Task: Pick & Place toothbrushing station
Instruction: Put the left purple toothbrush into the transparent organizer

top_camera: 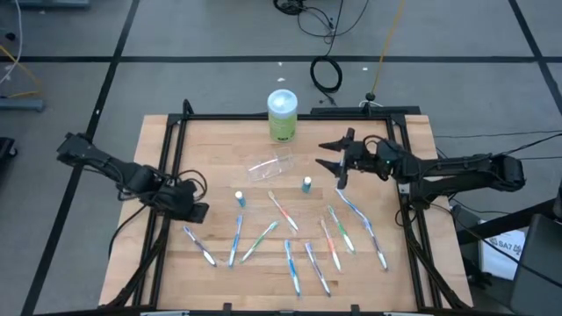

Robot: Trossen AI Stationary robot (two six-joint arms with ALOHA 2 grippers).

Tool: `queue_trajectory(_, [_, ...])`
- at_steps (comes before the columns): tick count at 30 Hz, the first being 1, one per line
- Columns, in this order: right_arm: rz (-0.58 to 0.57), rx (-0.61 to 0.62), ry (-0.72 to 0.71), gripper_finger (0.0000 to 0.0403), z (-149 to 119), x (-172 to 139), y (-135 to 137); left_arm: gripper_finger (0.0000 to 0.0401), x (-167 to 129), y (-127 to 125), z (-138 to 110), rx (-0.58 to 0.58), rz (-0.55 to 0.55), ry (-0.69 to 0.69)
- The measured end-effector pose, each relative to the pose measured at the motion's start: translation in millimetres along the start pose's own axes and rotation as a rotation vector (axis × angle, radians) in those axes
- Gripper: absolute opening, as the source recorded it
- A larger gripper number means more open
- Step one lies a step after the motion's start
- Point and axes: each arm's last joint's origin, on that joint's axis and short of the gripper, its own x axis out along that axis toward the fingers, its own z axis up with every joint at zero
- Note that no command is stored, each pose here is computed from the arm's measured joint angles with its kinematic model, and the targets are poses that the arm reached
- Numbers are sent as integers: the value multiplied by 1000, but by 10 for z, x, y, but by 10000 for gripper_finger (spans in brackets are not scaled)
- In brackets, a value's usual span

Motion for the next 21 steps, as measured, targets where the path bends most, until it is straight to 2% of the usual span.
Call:
queue_trajectory(12, [-44,-3,-59,224,54,-2,-95,182,525,-55,-271,-287,290,-65])
queue_trajectory(17, [-43,-3,-59,224,54,-2,-95,182,764,-33,-419,-468,365,-138])
queue_trajectory(21, [-43,-3,-59,224,55,-2,-94,182,927,-4,-480,-498,436,-172])
